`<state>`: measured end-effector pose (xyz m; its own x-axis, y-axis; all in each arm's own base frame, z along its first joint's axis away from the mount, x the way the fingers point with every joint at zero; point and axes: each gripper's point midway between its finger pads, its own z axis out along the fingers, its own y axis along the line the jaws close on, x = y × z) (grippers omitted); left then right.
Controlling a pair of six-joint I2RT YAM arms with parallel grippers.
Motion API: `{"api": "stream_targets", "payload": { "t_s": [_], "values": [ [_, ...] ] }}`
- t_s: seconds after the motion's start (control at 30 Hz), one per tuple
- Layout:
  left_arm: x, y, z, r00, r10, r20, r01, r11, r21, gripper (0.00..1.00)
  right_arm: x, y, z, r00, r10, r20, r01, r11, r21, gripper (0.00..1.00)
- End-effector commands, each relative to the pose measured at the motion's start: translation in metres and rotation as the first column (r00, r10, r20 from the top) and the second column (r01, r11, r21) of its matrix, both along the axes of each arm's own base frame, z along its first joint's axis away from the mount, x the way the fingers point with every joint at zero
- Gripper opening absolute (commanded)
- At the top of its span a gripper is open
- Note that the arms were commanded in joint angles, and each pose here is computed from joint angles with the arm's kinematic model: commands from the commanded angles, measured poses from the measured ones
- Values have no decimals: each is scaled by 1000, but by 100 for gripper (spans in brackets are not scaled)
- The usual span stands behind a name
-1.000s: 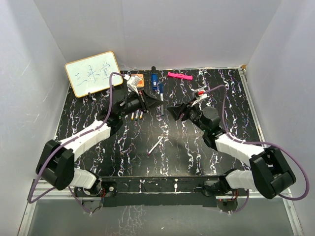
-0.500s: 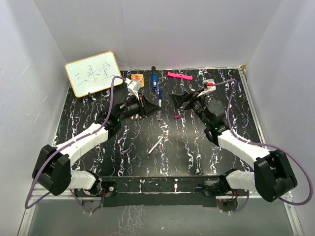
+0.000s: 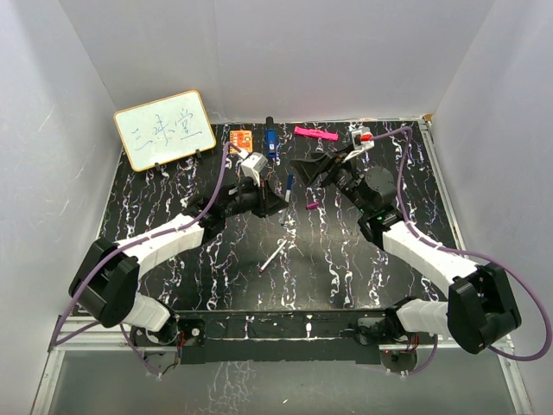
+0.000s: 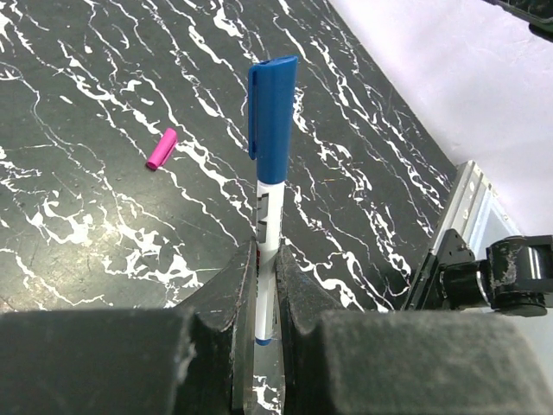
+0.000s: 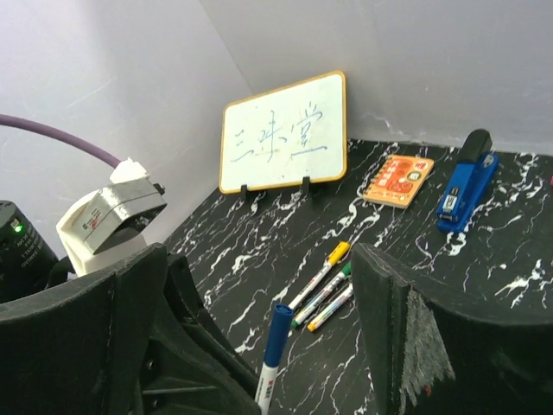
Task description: Insert the pens into the pen caps
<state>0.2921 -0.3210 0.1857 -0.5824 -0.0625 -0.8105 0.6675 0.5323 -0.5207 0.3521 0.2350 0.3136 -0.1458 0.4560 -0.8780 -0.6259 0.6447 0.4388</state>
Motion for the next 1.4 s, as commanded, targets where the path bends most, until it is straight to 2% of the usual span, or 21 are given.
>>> {"api": "stream_targets", "payload": {
  "t_s": [0.0, 0.23, 1.0, 1.2, 1.27, 1.3, 1.33, 1.37],
  "values": [
    [10, -5, 22, 997, 10, 75, -9, 1000, -17, 0, -2, 10, 8, 999, 42, -4, -42, 999, 2, 83],
    [7, -10, 29, 996, -11, 88, 14, 999, -33, 0, 5, 16, -18, 997, 42, -68, -44, 999, -26, 71],
    [7, -18, 30, 997, -18, 75, 22, 998, -57, 0, 8, 34, -33, 992, 78, -97, -83, 995, -46, 44],
    [9, -17, 35, 996, -9, 89, 15, 998, -67, 0, 10, 35, -38, 991, 78, -109, -83, 995, -50, 31],
    [10, -18, 38, 995, -4, 97, 11, 997, -73, 0, 10, 36, -41, 990, 79, -117, -86, 995, -54, 17],
    [10, -17, 40, 995, 0, 100, 7, 997, -76, 0, 11, 36, -42, 989, 78, -123, -86, 995, -56, 6],
    [12, -17, 41, 995, 7, 104, 1, 997, -81, 0, 11, 37, -43, 989, 79, -129, -87, 994, -59, 0],
    [13, -17, 43, 994, 15, 108, -5, 996, -87, 0, 11, 37, -45, 988, 80, -133, -89, 994, -62, 0]
  ]
}}
